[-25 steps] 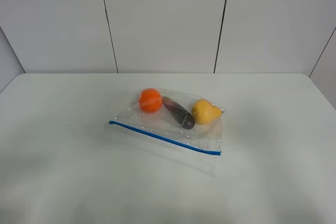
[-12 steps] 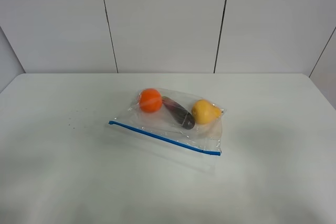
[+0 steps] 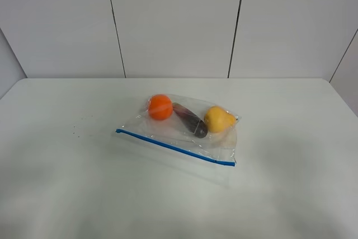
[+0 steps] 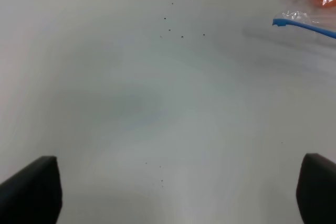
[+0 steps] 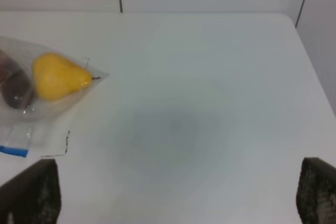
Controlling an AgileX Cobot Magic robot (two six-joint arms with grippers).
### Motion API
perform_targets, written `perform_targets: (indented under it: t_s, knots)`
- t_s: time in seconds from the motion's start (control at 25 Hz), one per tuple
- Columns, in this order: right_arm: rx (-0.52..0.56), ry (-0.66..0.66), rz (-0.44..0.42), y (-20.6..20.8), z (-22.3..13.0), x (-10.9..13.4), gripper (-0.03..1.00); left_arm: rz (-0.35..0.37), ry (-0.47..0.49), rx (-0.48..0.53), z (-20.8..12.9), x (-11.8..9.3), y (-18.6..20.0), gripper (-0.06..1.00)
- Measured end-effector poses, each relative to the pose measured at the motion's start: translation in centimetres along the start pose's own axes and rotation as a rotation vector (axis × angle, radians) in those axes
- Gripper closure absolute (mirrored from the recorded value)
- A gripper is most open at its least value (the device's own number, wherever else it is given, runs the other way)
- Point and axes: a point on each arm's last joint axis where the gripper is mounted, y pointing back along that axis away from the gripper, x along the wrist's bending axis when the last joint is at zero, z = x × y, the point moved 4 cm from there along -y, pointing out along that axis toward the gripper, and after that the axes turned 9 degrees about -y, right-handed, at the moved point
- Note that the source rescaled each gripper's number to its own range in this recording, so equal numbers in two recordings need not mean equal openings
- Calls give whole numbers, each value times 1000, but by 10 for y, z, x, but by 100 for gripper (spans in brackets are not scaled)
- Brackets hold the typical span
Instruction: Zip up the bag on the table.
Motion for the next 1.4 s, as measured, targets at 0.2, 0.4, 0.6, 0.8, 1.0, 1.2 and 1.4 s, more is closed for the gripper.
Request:
perform_targets:
  t_s: [0.2, 0.4, 0.6, 0.8, 1.0, 1.2, 1.4]
  knots:
    - [21, -1, -3, -5, -5, -1, -3, 0, 0, 0, 0, 0, 0, -6]
    - [21, -1, -3, -5, -5, -1, -3, 0, 0, 0, 0, 0, 0, -6]
    - [21, -1, -3, -5, -5, -1, -3, 0, 0, 0, 0, 0, 0, -6]
    - [21, -1, -3, -5, -5, -1, -3, 0, 0, 0, 0, 0, 0, -6]
    - [21, -1, -3, -5, -5, -1, -3, 0, 0, 0, 0, 0, 0, -6]
    - [21, -1, -3, -5, -5, -1, -3, 0, 0, 0, 0, 0, 0, -6]
    - [21, -1, -3, -5, -5, -1, -3, 0, 0, 0, 0, 0, 0, -6]
